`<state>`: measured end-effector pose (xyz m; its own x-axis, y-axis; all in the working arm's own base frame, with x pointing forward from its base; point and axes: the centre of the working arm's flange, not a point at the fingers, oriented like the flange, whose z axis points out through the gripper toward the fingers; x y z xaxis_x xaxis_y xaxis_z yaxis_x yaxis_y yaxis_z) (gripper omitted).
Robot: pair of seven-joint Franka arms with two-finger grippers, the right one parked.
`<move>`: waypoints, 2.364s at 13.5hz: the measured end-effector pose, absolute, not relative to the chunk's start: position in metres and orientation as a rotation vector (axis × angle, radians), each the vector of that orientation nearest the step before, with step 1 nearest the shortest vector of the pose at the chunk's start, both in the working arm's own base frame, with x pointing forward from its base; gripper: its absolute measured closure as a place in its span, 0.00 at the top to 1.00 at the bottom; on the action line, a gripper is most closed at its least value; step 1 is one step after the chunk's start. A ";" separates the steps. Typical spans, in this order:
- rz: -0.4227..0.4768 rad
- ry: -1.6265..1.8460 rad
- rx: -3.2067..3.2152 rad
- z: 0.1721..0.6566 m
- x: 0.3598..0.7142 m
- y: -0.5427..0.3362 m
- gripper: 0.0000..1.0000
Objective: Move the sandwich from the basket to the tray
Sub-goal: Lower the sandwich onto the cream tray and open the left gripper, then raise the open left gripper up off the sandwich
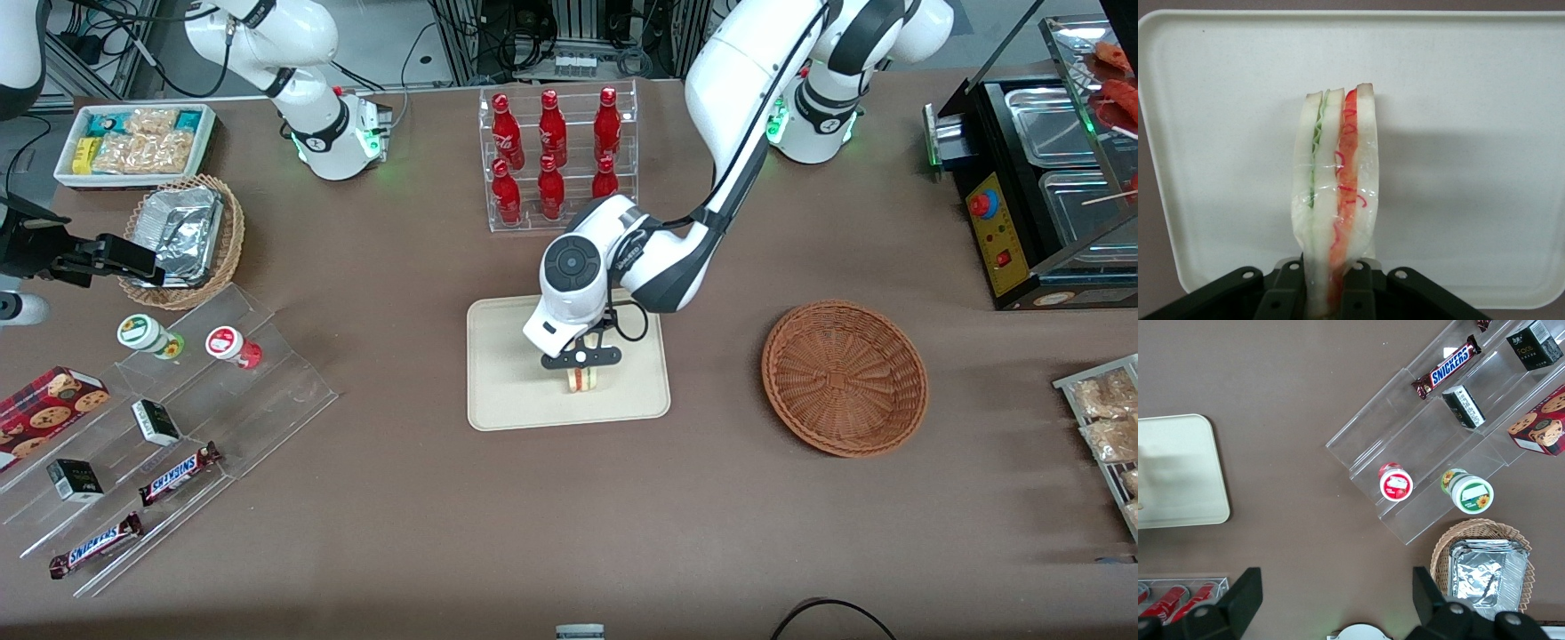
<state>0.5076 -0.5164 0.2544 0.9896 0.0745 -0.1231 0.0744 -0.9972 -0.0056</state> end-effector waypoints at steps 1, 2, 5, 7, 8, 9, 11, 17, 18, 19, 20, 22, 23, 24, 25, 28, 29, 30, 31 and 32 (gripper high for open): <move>0.198 -0.118 -3.129 0.251 0.508 -0.517 0.17; 0.200 -0.118 -3.128 0.249 0.508 -0.517 0.17; 0.201 -0.119 -3.126 0.245 0.509 -0.516 0.17; 0.196 -0.116 -3.122 0.243 0.509 -0.516 0.17; 0.194 -0.115 -3.121 0.241 0.510 -0.516 0.17; 0.189 -0.116 -3.123 0.239 0.510 -0.516 0.17; 0.183 -0.128 -3.127 0.235 0.511 -0.516 0.17; 0.153 -0.181 -3.122 0.228 0.507 -0.522 0.17; 0.150 -0.182 -3.121 0.228 0.507 -0.523 0.17; 0.150 -0.183 -3.120 0.228 0.506 -0.523 0.22; 0.149 -0.184 -3.120 0.228 0.506 -0.523 0.33; 0.150 -0.185 -3.120 0.228 0.506 -0.523 0.52; 0.149 -0.185 -3.120 0.228 0.506 -0.523 0.63; 0.147 -0.185 -3.122 0.228 0.507 -0.523 0.72; 0.143 -0.185 -3.125 0.230 0.507 -0.524 0.83; 0.125 -0.188 -3.139 0.245 0.513 -0.528 1.00; 0.129 -0.187 -3.136 0.252 0.514 -0.530 1.00; 0.130 -0.186 -3.136 0.263 0.515 -0.531 1.00; 0.124 -0.185 -3.141 0.276 0.517 -0.532 1.00; 0.112 -0.187 -3.149 0.289 0.519 -0.533 1.00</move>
<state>0.5190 -0.5331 0.2888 0.9905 0.1178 -0.0715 0.1189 -0.9929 0.0103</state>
